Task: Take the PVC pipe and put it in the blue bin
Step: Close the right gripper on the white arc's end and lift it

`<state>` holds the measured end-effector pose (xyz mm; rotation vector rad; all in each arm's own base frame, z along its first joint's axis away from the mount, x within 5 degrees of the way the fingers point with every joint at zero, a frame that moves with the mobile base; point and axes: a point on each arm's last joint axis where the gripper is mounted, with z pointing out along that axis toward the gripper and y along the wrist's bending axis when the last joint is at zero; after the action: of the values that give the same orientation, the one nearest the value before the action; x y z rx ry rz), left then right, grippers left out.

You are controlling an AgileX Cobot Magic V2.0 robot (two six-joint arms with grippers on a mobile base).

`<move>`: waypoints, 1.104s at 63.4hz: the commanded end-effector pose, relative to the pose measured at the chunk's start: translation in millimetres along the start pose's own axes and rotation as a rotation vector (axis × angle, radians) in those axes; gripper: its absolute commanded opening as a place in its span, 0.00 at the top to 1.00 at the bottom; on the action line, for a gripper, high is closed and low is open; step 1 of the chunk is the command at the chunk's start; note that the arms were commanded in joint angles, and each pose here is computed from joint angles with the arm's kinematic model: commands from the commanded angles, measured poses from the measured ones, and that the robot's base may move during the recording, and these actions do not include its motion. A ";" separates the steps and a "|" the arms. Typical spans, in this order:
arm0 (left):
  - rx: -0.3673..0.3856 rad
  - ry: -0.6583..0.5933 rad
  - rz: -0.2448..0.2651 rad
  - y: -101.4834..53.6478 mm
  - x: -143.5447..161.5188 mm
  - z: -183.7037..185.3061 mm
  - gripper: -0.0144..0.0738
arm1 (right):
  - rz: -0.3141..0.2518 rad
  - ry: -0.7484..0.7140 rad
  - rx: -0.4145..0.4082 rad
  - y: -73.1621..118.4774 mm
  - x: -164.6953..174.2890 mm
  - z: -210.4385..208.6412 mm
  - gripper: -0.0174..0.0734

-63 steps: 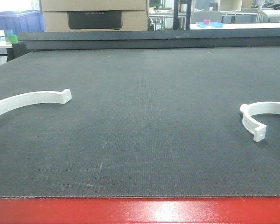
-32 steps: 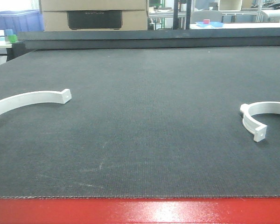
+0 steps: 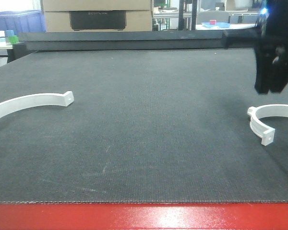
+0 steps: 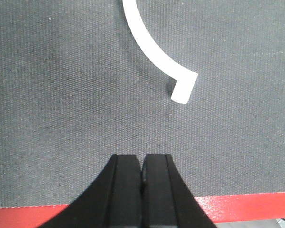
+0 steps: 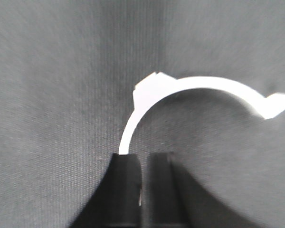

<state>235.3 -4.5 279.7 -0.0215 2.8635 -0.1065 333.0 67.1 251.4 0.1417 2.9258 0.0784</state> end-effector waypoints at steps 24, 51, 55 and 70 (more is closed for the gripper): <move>0.010 -0.010 -0.003 -1.8 -1.6 -2.6 0.96 | 0.040 0.077 -0.029 7.6 -9.5 45.9 0.57; 0.010 -0.008 -0.003 -1.8 -1.2 -2.1 0.96 | 0.049 0.049 -0.036 8.3 -12.1 46.0 0.85; 0.010 -0.008 -0.003 -1.8 -1.2 -2.1 0.96 | 0.049 0.049 -0.036 8.3 -12.2 46.8 0.85; 0.010 -0.008 -0.003 -1.8 -1.2 -2.1 0.96 | 0.049 0.088 -0.024 7.9 -10.9 56.3 0.93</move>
<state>235.3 -4.5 279.7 -0.0215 2.8635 -0.1065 354.4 76.6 204.8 0.2085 2.9931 0.1402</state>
